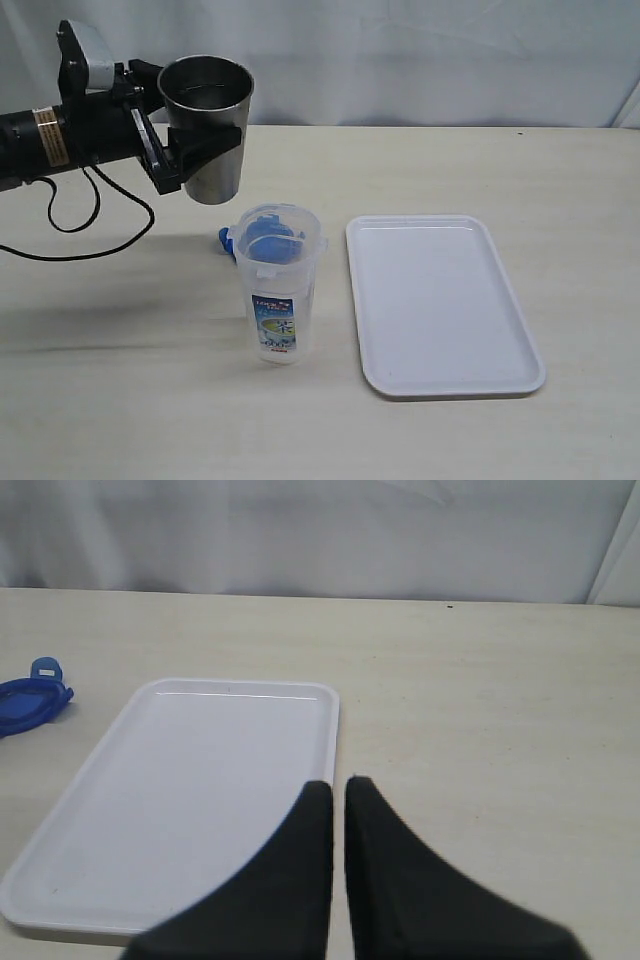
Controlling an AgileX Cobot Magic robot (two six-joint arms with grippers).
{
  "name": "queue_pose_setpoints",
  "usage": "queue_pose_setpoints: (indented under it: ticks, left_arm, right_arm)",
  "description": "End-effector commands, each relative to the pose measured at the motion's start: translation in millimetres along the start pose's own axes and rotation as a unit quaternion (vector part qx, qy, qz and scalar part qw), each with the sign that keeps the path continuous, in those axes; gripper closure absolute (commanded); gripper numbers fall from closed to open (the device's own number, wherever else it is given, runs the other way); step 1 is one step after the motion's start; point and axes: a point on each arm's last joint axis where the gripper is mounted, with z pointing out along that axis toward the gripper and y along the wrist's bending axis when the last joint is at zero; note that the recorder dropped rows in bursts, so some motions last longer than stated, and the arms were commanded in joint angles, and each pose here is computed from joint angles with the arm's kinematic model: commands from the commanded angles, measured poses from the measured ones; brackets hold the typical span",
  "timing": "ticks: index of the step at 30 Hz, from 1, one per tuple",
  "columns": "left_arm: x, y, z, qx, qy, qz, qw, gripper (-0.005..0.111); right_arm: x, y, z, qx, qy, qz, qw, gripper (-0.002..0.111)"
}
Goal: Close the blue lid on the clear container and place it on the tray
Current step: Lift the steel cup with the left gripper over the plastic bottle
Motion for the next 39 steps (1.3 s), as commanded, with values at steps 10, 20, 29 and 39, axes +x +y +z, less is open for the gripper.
queue_pose_setpoints:
  ticks: [10, 20, 29, 39]
  left_arm:
    - [-16, -8.7, -4, 0.033, -0.035, 0.033, 0.998, 0.107]
    - [-14, -11.4, -4, 0.048, -0.028, 0.065, 0.996, 0.107]
    - [-16, -16.5, 2, 0.054, -0.032, 0.034, 0.997, 0.107]
    - [-18, -19.0, 6, 0.055, -0.035, 0.0, 0.998, 0.107]
  right_arm:
    - [1, -1, 0, 0.005, 0.0, -0.001, 1.0, 0.104]
    - [1, -1, 0, 0.005, 0.0, -0.001, 1.0, 0.104]
    - [1, -1, 0, 0.005, 0.0, -0.001, 1.0, 0.104]
    - [1, -1, 0, 0.005, 0.0, -0.001, 1.0, 0.104]
